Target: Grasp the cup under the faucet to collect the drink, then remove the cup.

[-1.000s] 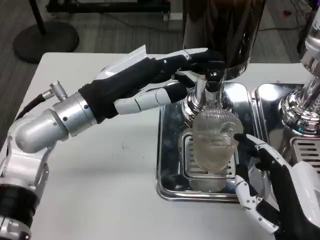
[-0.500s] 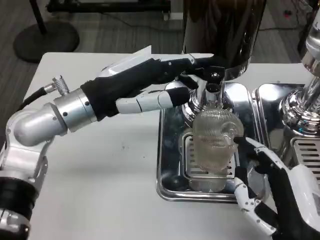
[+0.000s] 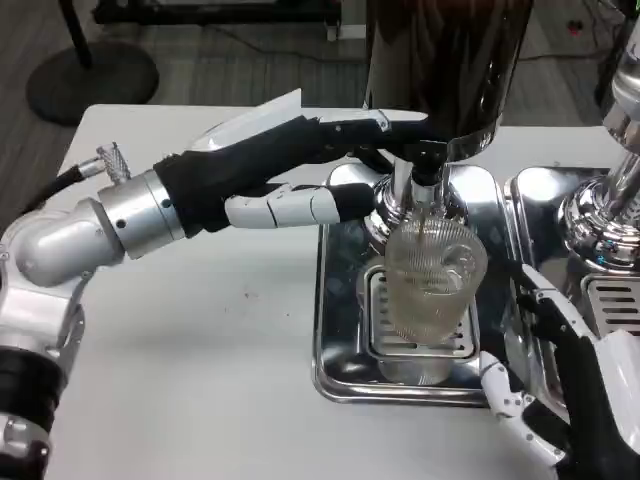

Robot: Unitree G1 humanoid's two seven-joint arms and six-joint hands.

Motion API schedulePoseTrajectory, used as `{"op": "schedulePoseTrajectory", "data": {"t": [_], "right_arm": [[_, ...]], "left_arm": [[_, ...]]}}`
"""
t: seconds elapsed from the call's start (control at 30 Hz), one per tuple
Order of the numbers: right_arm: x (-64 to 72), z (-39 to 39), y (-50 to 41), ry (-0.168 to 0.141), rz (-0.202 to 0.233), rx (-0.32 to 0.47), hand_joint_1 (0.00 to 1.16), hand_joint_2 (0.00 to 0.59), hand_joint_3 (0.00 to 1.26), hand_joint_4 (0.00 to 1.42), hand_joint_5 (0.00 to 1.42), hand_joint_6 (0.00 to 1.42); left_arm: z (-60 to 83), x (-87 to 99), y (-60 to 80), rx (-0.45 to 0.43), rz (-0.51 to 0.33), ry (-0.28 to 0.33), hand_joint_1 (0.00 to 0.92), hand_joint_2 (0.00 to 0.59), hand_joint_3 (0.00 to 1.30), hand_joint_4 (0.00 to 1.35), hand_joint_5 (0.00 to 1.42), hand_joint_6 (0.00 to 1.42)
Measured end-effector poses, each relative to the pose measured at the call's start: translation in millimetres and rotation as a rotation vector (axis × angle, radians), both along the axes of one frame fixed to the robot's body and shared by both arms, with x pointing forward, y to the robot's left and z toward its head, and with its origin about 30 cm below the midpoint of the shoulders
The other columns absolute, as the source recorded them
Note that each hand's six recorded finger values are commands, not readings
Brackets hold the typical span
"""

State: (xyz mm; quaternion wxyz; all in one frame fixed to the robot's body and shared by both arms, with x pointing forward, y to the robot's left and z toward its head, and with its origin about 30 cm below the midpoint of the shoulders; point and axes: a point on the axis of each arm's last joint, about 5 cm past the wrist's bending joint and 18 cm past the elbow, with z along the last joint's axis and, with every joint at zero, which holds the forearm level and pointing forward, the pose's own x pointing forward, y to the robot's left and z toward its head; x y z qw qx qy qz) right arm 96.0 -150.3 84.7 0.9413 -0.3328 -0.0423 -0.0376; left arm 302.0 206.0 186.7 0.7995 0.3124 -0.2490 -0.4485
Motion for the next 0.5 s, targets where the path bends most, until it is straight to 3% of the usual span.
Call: {"op": "schedulePoseTrajectory", "data": {"t": [0.33,0.5], "right_arm": [[6.9,0.0,-1.3,0.032,-0.023,0.020,0.49,0.290,0.03,0.02,0.11,0.21],[14.2,0.7,-2.3,0.068,0.006,0.057,0.51,0.241,0.00,0.00,0.09,0.21]], "left_arm": [[1.0,-0.4,1.8,0.012,-0.008,-0.003,0.000,0.100,0.20,0.16,0.19,0.29],[1.2,-0.4,2.3,0.014,-0.007,-0.004,0.000,0.113,0.20,0.16,0.19,0.29]]}}
